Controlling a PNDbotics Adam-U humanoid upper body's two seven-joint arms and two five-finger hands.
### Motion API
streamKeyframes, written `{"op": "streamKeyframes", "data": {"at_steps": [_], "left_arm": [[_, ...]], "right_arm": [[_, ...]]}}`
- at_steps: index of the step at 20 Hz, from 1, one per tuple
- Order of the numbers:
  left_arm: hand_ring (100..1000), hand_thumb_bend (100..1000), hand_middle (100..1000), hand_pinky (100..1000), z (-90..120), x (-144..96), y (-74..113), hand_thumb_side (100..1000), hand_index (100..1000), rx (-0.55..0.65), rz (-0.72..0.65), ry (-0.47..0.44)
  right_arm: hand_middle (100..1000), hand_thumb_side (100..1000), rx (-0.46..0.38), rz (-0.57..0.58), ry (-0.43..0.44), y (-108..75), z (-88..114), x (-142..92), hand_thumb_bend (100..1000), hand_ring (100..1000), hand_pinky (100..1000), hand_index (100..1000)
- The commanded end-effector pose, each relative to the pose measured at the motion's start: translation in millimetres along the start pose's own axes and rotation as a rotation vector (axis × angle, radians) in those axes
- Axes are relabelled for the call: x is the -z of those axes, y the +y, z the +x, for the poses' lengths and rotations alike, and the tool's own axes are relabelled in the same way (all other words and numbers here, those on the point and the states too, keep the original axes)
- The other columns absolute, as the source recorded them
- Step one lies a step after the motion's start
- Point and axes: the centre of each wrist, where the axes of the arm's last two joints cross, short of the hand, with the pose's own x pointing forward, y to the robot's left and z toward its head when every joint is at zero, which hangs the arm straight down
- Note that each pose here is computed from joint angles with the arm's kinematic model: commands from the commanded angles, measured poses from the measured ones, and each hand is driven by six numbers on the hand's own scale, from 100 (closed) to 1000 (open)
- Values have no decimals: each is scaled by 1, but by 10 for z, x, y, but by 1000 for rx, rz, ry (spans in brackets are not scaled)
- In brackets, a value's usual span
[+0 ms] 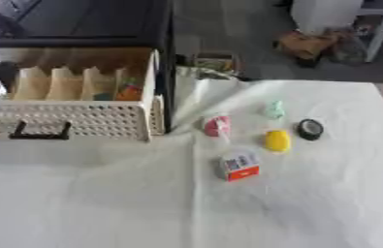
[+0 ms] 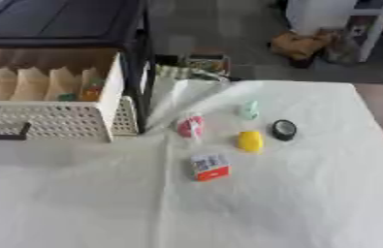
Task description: Pick up objects from table and place into drawer.
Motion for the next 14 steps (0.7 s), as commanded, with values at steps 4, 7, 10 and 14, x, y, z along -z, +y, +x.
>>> {"op": "streamKeyframes", "data": {"at_steps": [4, 7, 10, 14], "left_arm": [[100, 100, 100, 100, 4, -13, -6, 394, 808, -163, 330, -88], [100, 100, 100, 100, -39, -35, -141, 512, 828, -260, 411, -121], [100, 100, 100, 100, -79, -62, -293, 534, 845, -328, 423, -136], [100, 100, 215, 100, -112, -88, -460, 538, 855, -386, 394, -147]], "right_arm": [[521, 765, -28, -21, -46, -80, 54, 109, 434, 728, 778, 791], [523, 765, -37, -22, -59, -92, 70, 154, 434, 730, 779, 792], [525, 765, -56, -17, -83, -112, 103, 231, 434, 732, 782, 793], [537, 970, -117, 4, -144, -175, 186, 419, 416, 744, 793, 802]]}}
